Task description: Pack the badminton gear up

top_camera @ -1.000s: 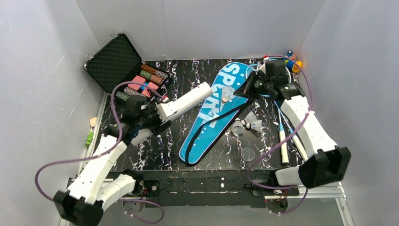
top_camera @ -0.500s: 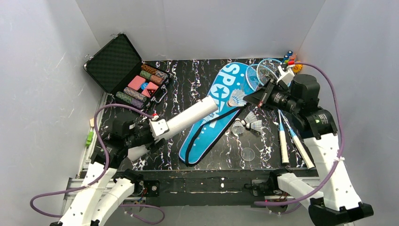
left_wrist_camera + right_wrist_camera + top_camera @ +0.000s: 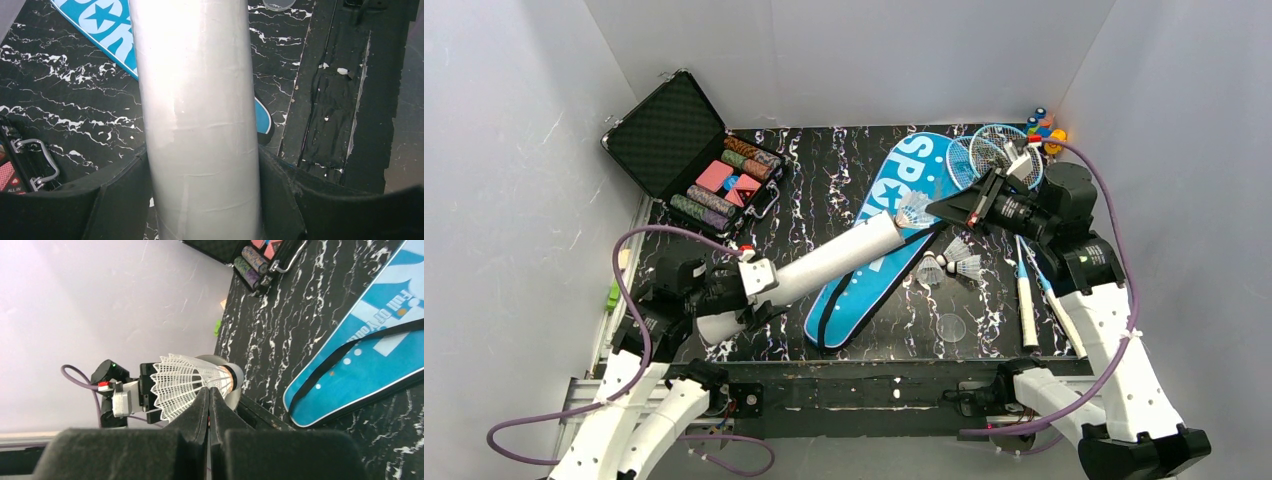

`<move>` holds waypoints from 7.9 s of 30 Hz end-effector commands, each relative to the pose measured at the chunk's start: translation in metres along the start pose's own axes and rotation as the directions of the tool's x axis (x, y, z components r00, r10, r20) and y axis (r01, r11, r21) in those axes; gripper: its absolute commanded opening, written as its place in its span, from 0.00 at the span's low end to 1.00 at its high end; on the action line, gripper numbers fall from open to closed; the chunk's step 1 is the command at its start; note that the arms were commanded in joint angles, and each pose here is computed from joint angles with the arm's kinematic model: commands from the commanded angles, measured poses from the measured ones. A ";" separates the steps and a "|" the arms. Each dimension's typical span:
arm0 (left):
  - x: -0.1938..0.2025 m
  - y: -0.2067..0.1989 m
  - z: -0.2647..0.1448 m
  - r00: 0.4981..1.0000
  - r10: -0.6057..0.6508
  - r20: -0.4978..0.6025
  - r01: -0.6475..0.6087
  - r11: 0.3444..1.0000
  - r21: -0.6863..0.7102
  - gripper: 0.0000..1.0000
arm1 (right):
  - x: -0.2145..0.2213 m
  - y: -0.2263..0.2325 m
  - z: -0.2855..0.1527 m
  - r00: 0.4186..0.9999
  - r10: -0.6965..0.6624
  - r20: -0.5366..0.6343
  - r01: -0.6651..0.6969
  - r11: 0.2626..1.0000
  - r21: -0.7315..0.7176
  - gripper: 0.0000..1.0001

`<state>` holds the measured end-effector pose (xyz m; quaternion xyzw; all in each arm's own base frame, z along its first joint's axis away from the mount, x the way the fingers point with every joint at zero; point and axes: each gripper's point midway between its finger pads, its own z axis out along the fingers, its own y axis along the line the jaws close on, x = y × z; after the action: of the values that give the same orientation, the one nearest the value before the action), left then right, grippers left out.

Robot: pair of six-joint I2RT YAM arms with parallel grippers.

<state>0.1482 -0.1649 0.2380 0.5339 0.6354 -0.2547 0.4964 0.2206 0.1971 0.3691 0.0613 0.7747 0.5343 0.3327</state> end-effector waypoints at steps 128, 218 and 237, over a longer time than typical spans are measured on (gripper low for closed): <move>-0.033 -0.015 0.050 0.984 0.110 0.140 -0.151 0.930 0.335 0.00 | 0.110 0.006 0.037 0.932 -0.312 -0.186 0.330 0.941 0.075 0.54; 0.042 -0.030 0.049 0.978 0.210 0.003 -0.199 0.923 0.329 0.00 | 0.116 -0.072 -0.012 0.933 -0.222 -0.283 0.248 0.967 0.058 0.01; 0.044 -0.027 0.052 0.973 0.229 -0.002 -0.216 0.919 0.330 0.00 | 0.169 0.017 -0.026 0.754 -0.417 -0.508 0.324 0.908 -0.264 0.01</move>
<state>0.1439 -0.1940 0.1599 0.6761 0.5521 -0.2882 0.3937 0.0746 0.2524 0.3000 -0.2480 0.8027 0.5106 0.1832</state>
